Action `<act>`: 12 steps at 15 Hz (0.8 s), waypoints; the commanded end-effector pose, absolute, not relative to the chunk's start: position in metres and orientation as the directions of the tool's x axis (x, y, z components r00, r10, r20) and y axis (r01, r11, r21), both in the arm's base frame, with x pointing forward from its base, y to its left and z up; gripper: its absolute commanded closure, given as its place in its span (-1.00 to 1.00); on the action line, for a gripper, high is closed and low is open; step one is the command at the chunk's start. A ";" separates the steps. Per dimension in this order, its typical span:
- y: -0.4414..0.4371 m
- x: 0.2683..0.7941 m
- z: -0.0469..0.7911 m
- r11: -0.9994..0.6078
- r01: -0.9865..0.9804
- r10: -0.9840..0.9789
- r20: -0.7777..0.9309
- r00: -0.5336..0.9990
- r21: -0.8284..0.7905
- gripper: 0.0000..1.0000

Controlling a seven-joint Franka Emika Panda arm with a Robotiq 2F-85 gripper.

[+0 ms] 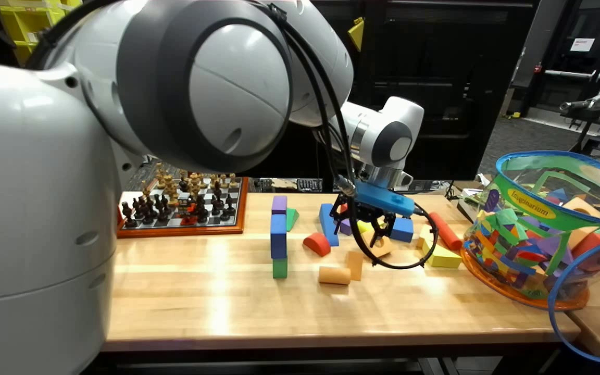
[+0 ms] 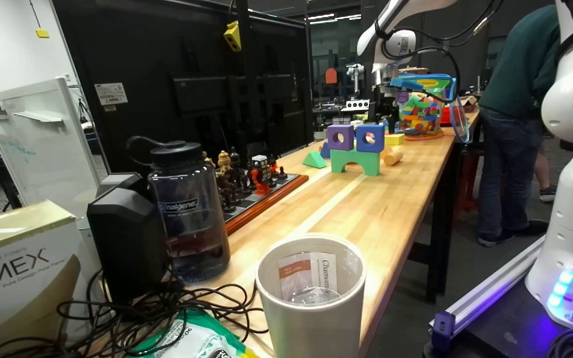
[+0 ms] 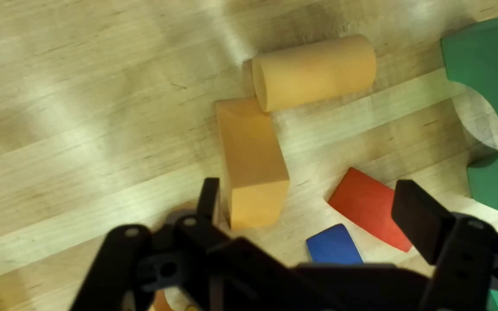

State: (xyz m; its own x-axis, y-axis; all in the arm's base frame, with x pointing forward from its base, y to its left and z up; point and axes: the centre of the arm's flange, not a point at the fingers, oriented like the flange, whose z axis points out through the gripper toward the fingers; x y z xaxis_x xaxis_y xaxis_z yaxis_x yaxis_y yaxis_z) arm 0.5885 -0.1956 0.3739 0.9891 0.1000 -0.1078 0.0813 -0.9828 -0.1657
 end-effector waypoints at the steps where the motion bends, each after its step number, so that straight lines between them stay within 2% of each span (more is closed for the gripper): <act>1: -0.201 0.584 0.379 -0.992 0.051 0.062 -0.089 0.994 -0.119 -1.00; 12: -0.204 0.594 0.365 -0.997 0.013 0.020 -0.103 0.994 -0.071 -1.00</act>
State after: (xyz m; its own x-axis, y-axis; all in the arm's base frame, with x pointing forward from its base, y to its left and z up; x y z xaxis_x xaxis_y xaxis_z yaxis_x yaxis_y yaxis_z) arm 0.5925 -0.2050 0.3693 0.9948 0.0258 -0.0984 0.0173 -0.9962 -0.0855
